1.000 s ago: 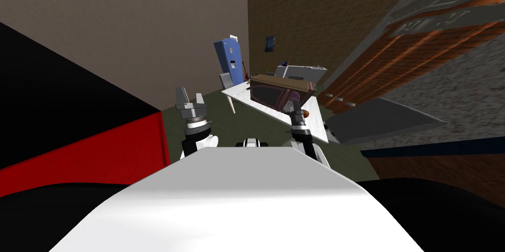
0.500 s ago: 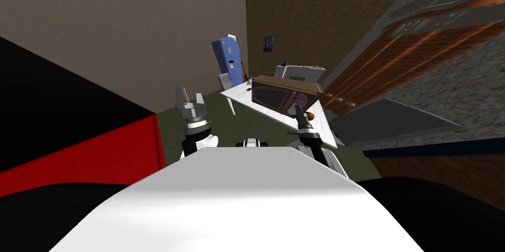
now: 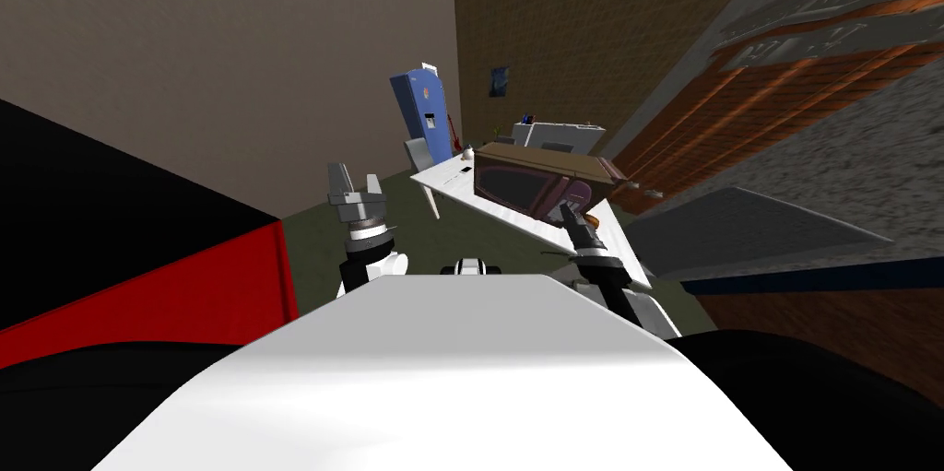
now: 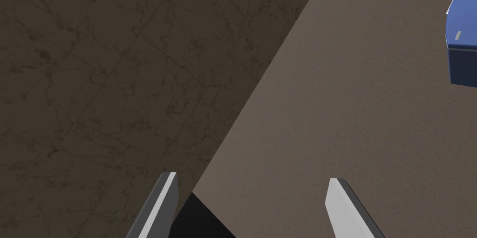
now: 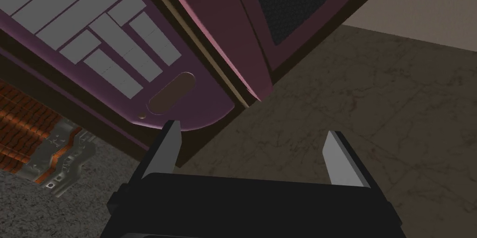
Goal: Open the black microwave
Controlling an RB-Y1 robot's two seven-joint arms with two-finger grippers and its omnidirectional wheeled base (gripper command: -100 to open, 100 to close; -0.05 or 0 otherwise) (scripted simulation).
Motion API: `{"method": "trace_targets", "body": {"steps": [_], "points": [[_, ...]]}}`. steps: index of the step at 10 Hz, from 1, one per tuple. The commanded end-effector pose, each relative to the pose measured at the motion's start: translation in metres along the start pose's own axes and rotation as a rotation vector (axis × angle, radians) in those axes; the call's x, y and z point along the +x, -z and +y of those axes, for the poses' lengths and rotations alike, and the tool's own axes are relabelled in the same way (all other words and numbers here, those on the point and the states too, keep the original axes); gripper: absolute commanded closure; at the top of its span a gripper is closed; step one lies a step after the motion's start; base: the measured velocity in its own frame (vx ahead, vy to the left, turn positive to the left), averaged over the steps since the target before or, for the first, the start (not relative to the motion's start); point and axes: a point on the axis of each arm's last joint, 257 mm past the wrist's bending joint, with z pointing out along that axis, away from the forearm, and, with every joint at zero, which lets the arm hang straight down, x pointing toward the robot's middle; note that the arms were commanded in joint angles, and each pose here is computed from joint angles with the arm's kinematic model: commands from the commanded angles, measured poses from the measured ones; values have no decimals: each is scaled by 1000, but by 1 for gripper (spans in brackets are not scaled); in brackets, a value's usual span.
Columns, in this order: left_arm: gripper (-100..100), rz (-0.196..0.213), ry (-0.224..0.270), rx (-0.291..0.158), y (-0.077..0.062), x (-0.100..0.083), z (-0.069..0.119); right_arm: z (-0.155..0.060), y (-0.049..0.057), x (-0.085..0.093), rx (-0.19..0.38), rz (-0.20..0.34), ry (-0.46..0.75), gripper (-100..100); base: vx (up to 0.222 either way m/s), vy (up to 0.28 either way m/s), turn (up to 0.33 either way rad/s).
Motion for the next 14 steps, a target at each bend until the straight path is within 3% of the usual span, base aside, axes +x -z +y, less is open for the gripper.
{"method": "trace_targets", "body": {"steps": [1, 10, 14], "points": [[0, 0, 0, 0, 0, 0, 0, -26, 14, -9, 73, 27, 167, -100, 124, 116, -52], [0, 0, 0, 0, 0, 0, 0, -104, 55, -68, 266, 181, 792, -100, 129, 106, -58], [0, 0, 0, 0, 0, 0, 0, -125, 65, -105, 313, 254, 1087, -100, 112, 130, -60]]}}
